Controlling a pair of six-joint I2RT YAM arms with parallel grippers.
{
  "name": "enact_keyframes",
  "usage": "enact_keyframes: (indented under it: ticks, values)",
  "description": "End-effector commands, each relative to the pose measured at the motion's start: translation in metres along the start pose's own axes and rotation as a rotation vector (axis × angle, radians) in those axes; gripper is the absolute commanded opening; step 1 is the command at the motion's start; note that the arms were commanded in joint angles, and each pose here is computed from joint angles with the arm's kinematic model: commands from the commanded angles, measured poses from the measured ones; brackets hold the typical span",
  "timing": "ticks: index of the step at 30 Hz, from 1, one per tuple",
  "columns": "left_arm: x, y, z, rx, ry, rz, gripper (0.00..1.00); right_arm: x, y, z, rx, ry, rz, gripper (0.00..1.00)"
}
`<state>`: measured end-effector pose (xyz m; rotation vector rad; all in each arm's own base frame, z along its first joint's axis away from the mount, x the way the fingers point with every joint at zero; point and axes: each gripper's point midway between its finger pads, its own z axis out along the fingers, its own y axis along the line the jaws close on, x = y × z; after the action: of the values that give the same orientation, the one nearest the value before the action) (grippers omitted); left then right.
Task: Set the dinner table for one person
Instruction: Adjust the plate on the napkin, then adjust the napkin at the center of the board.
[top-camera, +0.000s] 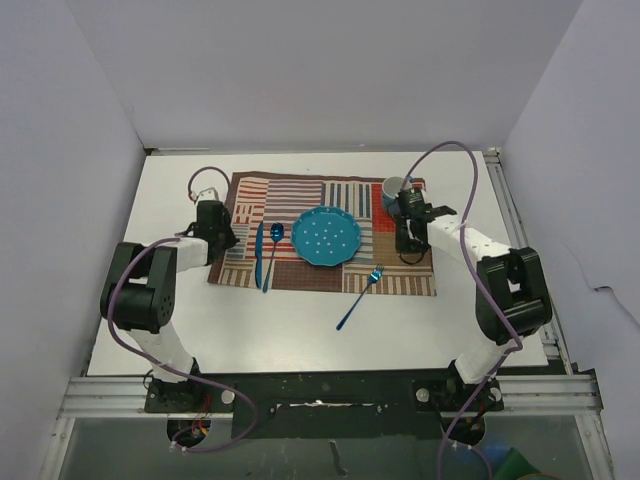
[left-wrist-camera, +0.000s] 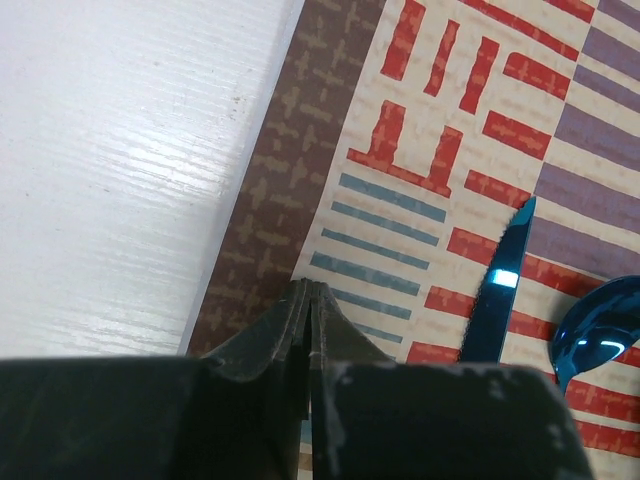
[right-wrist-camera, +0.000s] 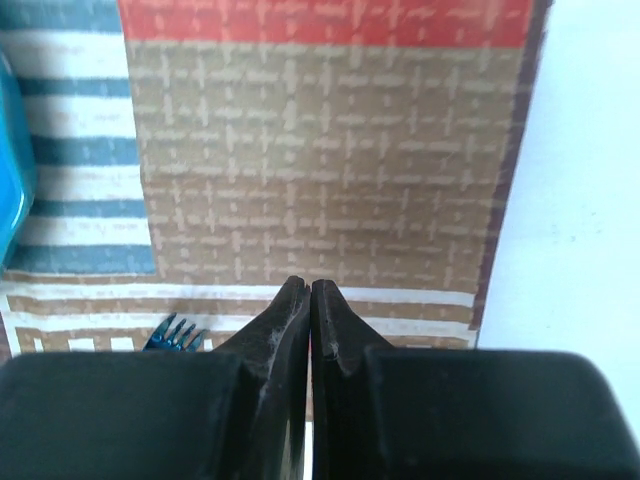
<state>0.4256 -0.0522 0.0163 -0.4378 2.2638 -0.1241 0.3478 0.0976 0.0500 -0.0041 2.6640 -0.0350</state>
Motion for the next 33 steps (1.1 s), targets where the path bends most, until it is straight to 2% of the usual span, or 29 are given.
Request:
enact_keyframes:
  ticks: [1,6,13,20,26,33]
  values:
    - [0.017,0.0,0.0,-0.006,0.085,-0.055,0.0,-0.037,0.004,-0.012,-0.047,-0.082,0.04,0.0]
    - [0.03,0.01,-0.024,-0.069,0.136,-0.096,0.0,-0.045,0.008,-0.013,-0.066,-0.082,0.037,0.0]
    - [0.024,0.011,-0.069,-0.098,0.091,-0.137,0.0,-0.043,0.014,-0.015,-0.104,-0.073,0.04,0.0]
    - [0.016,0.006,-0.101,-0.098,0.032,-0.14,0.0,-0.044,0.007,-0.037,-0.105,-0.114,0.032,0.0]
    - [0.008,-0.006,-0.096,-0.037,-0.001,-0.14,0.0,-0.037,-0.01,-0.038,-0.078,-0.094,0.041,0.0]
    - [-0.011,-0.022,-0.068,0.023,-0.029,-0.108,0.0,-0.027,-0.021,-0.023,-0.086,-0.083,0.093,0.0]
